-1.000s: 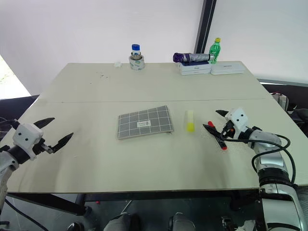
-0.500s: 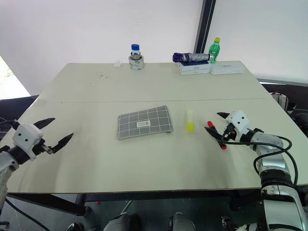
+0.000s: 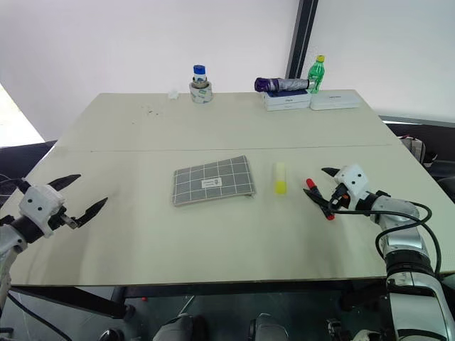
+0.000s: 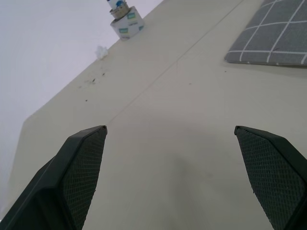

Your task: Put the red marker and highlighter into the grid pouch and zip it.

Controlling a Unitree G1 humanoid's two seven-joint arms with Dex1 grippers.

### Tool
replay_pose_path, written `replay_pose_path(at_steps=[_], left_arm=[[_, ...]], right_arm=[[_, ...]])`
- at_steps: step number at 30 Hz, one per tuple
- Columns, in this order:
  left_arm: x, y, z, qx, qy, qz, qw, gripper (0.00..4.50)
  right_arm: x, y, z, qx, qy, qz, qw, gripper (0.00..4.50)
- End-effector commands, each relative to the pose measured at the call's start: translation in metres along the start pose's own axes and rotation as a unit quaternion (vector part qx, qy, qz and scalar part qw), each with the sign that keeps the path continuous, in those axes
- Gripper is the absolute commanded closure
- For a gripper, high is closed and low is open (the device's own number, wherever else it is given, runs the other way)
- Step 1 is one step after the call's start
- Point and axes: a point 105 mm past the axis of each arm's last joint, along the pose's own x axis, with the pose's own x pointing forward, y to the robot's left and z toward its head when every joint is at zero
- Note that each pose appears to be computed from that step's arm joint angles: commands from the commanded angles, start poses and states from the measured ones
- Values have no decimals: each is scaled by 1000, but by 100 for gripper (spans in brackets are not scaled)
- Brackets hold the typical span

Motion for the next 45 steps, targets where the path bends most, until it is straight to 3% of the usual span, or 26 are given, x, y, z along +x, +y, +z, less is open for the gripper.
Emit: replay_pose_path(at_steps=[1,4,6,9,11,14,23,27,45], left_arm=[[-2,4,2,34,-4,3,999,0],[11,2,8,79,-15,-11,997,0],[21,-7,10,140,-19,-43,989,0],[35,-10,15,169,-40,-48,984,0],[48,-19,17,216,-48,-73,972,0],[63,-33,18,278,-63,-108,953,0],[89,-60,14,356,-92,-162,916,0],[97,-71,11,372,-99,-179,906,0],[117,-124,19,409,-166,-242,864,0]], right_arm=[[5,-1,18,-6,-34,4,999,6],[20,10,28,-20,-55,3,998,97],[34,19,34,-28,-65,4,997,191],[51,29,44,-27,-85,-4,996,350],[70,38,42,-57,-65,-8,996,444],[93,40,47,-80,-48,-38,995,444],[128,52,62,-136,-45,-43,989,444],[137,55,54,-180,-12,-42,983,444],[161,90,52,-224,-3,-12,974,444]])
